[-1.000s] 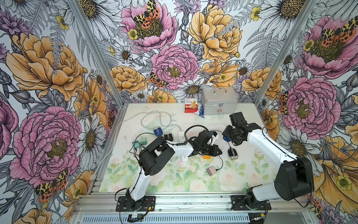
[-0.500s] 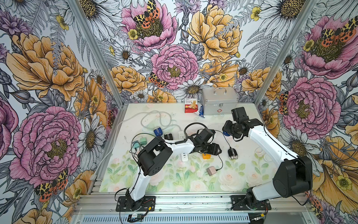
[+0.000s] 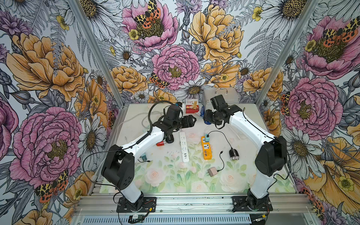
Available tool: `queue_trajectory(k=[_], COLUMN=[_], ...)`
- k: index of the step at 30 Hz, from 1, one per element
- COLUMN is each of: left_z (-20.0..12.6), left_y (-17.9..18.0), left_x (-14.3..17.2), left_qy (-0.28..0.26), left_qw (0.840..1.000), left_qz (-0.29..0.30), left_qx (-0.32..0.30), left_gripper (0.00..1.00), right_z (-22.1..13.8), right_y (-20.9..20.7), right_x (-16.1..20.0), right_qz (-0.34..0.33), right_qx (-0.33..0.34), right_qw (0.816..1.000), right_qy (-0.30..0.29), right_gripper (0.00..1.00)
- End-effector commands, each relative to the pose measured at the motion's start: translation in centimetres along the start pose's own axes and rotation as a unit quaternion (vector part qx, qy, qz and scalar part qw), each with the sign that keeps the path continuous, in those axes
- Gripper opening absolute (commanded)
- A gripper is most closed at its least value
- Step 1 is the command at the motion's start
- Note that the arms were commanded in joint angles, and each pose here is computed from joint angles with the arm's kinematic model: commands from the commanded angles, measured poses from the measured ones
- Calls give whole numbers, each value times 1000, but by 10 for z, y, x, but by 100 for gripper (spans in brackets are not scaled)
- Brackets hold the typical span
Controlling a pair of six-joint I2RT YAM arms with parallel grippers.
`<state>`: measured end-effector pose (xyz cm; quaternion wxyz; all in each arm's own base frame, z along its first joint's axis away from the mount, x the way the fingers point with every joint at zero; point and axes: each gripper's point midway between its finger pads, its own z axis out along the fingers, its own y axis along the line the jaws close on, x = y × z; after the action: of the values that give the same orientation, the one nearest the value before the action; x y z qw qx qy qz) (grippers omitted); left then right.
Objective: Unplug the electric shaver
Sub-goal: Place the electric shaver at the center of the board.
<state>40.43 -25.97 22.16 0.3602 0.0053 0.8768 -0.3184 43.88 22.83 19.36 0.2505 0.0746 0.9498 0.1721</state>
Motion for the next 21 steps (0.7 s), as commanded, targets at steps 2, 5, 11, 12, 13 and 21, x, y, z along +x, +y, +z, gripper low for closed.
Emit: queue_trajectory(k=[2,5,11,12,13,21], left_z=[-30,-48,-70,-73,-75,-84], left_y=[62,99,149,155,159,175], left_x=[-7,-14,-17,-16,-16,-15], left_qy=[-7,-21,-38,-39,-41,-38], left_qw=[998,995,988,987,987,984], left_qz=[-21,-43,-74,-78,-80,-83], left_qx=[-60,-84,-127,-132,-136,-154], left_gripper=[82,82,82,82,82,81], right_z=[27,41,66,70,74,86], right_y=[52,83,124,128,131,149], right_x=[7,14,61,71,80,148], right_qz=[-49,-84,-181,-203,-227,-343], right_qx=[-25,-47,-75,-73,-73,-71], right_qw=[998,995,978,974,968,930], right_qy=[22,29,66,72,76,113], right_gripper=[24,24,24,24,24,24])
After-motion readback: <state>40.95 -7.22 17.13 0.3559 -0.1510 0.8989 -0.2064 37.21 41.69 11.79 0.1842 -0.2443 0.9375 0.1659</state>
